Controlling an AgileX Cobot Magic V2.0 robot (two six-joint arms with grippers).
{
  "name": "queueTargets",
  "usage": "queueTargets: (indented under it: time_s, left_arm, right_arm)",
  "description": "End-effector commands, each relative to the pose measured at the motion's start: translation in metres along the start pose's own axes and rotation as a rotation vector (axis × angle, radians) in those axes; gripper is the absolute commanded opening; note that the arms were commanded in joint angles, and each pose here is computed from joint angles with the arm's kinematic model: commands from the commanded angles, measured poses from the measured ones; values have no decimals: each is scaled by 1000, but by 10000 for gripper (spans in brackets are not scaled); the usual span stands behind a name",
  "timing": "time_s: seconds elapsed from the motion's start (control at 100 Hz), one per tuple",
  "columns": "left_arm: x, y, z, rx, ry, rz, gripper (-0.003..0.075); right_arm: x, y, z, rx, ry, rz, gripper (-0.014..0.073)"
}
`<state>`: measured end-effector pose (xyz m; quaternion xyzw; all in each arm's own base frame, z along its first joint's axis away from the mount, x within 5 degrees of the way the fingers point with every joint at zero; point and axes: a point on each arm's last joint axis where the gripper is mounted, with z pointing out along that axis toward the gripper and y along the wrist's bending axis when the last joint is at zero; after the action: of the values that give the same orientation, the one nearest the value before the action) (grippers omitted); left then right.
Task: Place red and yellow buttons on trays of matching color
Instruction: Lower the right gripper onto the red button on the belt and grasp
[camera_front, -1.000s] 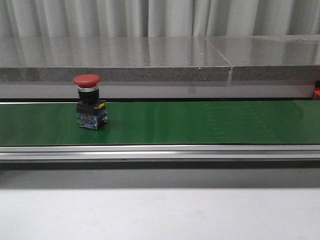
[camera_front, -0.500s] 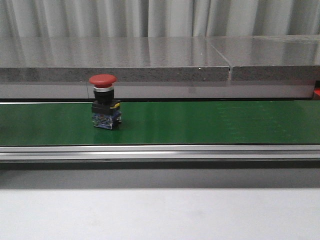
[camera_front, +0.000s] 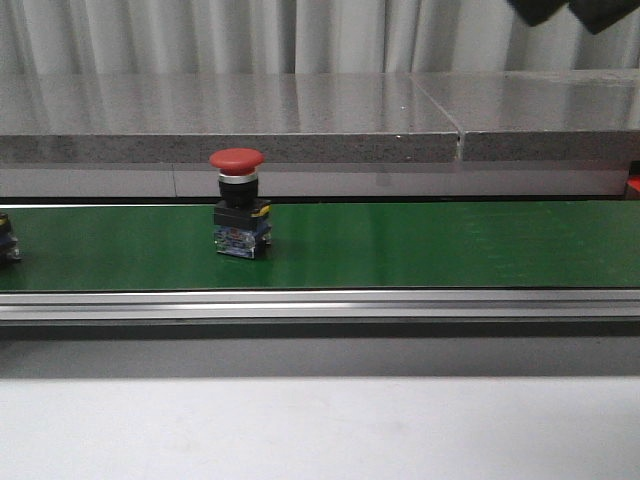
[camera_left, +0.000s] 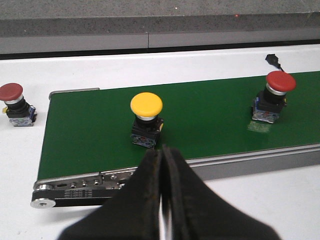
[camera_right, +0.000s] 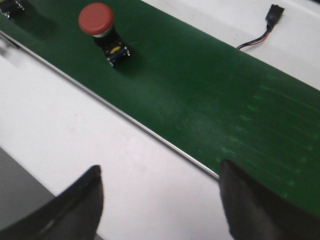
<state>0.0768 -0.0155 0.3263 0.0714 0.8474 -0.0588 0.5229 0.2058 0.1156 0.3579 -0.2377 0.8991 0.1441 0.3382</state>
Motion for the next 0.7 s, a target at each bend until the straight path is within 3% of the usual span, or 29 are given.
queueTargets:
  time_s: [0.0, 0.21, 0.47, 0.69]
  left_arm:
    - [-13, -1, -5, 8, -88, -2, -21]
    - [-13, -1, -5, 8, -88, -2, -21]
    - [-13, -1, -5, 8, -88, -2, -21]
    - [-13, -1, -5, 8, -88, -2, -21]
  right_arm:
    - [-25, 4, 3, -16, -47, -10, 613]
    - [-55, 10, 39, -45, 27, -60, 608]
    - [-80, 13, 90, -90, 195, -229, 608]
    - [-90, 14, 122, -140, 215, -316, 608]
